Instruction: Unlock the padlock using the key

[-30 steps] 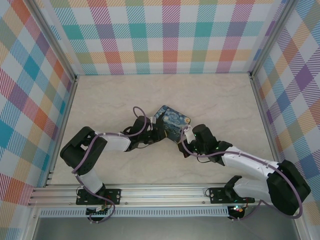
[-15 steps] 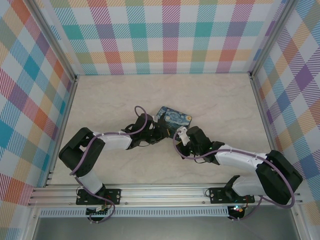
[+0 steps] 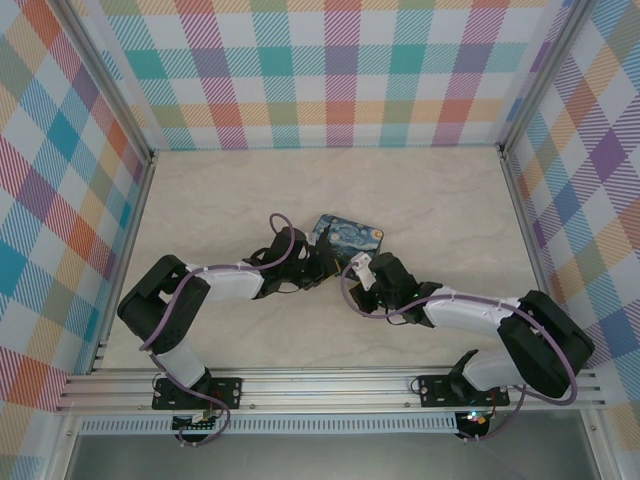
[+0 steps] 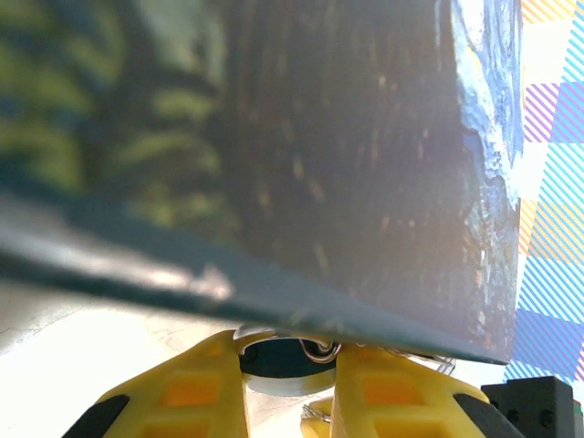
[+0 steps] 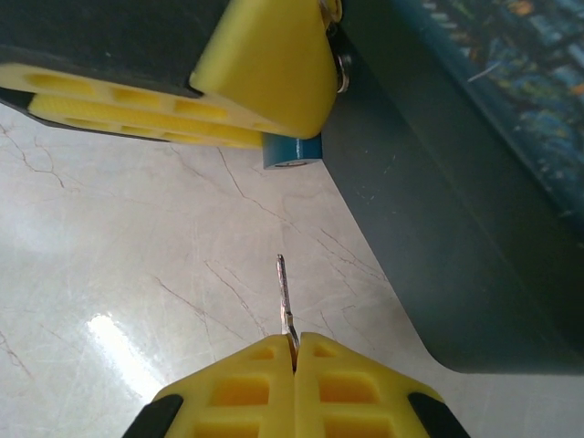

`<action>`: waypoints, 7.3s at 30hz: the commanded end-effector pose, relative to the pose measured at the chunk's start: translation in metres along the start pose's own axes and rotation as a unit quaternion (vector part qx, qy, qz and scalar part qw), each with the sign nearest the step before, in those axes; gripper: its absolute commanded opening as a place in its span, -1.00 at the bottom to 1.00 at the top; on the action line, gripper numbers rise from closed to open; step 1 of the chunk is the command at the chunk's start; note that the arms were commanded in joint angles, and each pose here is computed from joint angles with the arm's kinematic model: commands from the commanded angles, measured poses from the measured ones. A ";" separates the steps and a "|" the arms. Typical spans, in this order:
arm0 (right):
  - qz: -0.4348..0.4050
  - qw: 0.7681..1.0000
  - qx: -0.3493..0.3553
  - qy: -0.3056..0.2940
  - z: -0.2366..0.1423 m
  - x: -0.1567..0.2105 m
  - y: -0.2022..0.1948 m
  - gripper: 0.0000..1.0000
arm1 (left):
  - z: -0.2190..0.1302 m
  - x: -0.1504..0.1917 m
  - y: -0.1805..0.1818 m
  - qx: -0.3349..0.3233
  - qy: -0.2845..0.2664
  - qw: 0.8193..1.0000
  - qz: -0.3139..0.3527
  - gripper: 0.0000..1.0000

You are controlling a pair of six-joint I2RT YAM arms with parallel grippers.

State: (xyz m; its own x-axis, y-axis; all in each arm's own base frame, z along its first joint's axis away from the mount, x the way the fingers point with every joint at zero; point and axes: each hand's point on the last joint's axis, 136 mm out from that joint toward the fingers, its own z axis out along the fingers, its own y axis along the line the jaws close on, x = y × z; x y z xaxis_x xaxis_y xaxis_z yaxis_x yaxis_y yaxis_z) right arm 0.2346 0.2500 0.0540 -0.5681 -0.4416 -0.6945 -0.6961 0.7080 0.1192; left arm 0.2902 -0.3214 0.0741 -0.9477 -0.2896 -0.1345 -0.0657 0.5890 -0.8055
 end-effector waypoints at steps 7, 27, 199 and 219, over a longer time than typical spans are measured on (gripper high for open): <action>-0.018 0.999 0.004 -0.041 0.005 -0.032 0.001 -0.93 | -0.007 0.002 -0.035 0.046 0.004 0.999 0.013 -0.78; -0.021 0.998 0.017 -0.051 0.007 -0.040 -0.003 -0.92 | -0.008 0.003 -0.038 0.049 0.000 0.999 0.019 -0.79; 0.279 0.946 -0.129 -0.102 -0.020 -0.053 0.004 -0.96 | -0.012 0.002 -0.029 0.097 -0.065 0.985 -0.123 -0.06; 0.337 0.926 -0.148 -0.079 -0.023 -0.042 0.010 -0.95 | 0.006 0.012 -0.037 0.109 -0.054 0.983 -0.137 -0.16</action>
State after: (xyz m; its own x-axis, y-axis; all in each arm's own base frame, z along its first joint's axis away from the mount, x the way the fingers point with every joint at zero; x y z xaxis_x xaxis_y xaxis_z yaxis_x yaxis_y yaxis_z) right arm 0.2395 0.2569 0.0834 -0.8713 0.1265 -0.4741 -0.2894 0.6477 0.7048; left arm 0.2785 -0.3364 0.0806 -0.8617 -0.5038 0.0597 -0.2713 0.3581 -0.8934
